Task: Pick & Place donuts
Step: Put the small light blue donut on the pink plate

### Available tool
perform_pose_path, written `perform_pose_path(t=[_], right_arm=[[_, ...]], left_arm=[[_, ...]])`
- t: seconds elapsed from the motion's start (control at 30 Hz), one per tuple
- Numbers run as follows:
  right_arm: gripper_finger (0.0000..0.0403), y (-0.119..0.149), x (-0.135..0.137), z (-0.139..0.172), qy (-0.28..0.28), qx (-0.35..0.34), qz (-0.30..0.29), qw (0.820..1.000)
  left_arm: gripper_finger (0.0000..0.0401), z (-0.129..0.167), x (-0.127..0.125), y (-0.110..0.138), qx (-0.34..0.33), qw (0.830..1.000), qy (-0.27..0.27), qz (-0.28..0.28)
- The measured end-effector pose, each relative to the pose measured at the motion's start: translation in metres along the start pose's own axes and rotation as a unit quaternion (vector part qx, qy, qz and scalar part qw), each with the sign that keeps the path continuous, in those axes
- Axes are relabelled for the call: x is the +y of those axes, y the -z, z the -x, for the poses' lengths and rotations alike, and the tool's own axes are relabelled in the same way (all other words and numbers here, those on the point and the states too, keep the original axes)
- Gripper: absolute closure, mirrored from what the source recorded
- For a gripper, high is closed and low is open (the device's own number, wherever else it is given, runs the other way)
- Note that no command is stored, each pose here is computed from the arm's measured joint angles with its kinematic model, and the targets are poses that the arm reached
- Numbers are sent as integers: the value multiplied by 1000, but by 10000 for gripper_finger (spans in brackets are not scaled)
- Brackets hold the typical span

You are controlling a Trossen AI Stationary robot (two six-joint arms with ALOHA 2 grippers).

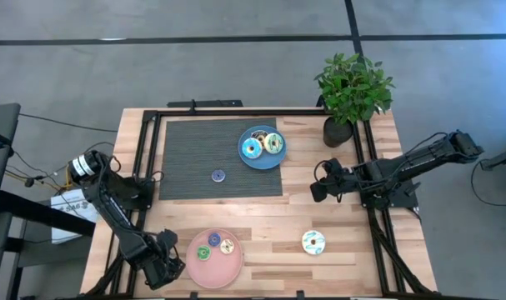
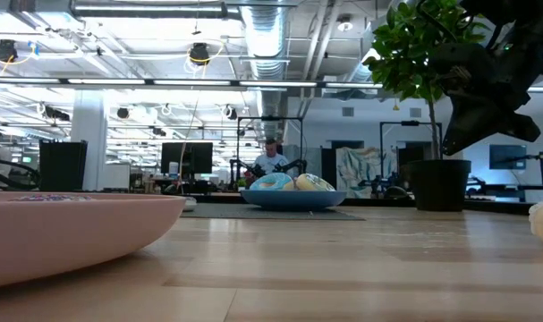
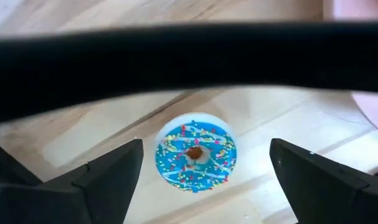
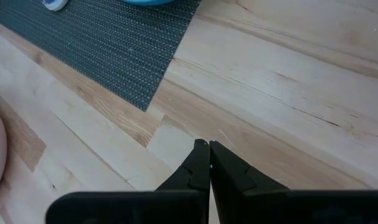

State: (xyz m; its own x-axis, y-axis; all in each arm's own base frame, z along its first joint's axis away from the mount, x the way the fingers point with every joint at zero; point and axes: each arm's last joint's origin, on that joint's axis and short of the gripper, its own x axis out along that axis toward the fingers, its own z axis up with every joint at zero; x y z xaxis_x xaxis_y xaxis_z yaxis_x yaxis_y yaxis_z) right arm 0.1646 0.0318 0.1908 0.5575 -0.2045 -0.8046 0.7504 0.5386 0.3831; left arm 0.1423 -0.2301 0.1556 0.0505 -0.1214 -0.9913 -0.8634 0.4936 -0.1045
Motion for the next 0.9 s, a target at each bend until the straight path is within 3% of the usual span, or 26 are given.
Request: perform_pose_path(t=[0.33, 0.9], right_arm=[[402, 0, 0, 0, 0, -1, 0, 1000], [402, 0, 0, 0, 0, -1, 0, 1000]], left_arm=[[67, -14, 2, 8, 11, 999, -31, -2], [74, -16, 0, 6, 4, 1000, -26, 3]])
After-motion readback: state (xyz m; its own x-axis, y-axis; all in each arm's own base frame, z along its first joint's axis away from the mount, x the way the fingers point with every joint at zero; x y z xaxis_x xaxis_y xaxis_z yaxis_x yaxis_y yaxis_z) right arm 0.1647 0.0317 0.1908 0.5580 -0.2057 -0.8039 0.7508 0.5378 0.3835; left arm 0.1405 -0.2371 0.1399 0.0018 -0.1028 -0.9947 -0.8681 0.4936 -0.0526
